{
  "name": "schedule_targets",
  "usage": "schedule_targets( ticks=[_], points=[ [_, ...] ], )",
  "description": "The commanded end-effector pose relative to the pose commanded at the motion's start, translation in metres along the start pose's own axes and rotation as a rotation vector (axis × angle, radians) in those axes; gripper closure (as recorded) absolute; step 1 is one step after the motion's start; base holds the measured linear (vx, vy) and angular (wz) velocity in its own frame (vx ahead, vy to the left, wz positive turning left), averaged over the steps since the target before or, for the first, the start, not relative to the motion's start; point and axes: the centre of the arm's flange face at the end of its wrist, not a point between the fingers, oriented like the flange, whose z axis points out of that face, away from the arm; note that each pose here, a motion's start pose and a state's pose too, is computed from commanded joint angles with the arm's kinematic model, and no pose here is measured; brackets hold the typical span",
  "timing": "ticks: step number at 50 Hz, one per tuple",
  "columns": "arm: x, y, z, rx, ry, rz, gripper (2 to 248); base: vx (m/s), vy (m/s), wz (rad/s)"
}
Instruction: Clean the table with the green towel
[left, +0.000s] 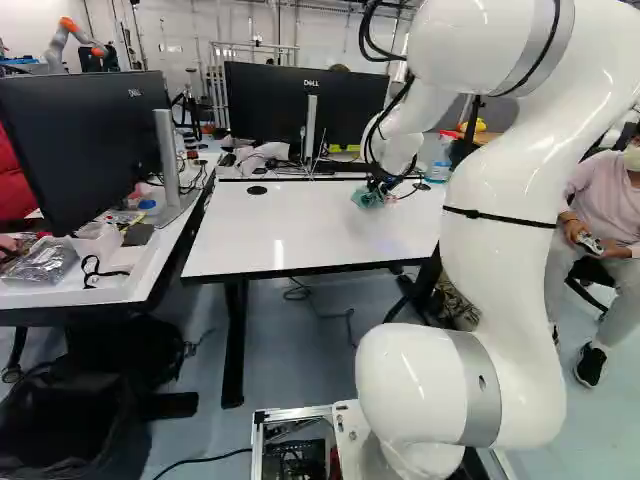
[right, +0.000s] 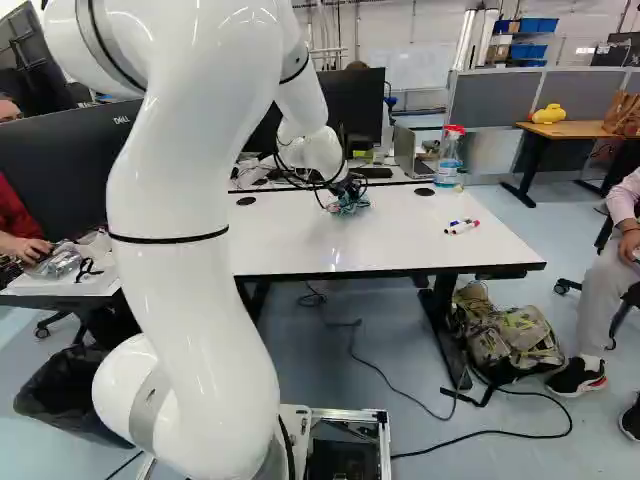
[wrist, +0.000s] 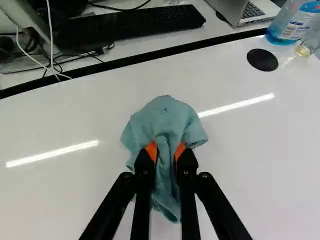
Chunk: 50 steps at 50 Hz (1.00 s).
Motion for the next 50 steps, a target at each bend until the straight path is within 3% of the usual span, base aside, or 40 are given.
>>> schedule_targets(
  ticks=[18, 50],
  points=[
    [-0.021, 0.006, -0.021, -0.008, -0.015, 0.009, 192, 0.000, 0.000, 0.000],
    [-0.021, 0.006, -0.024, -0.007, -0.012, 0.008, 192, 0.000, 0.000, 0.000]
  ],
)
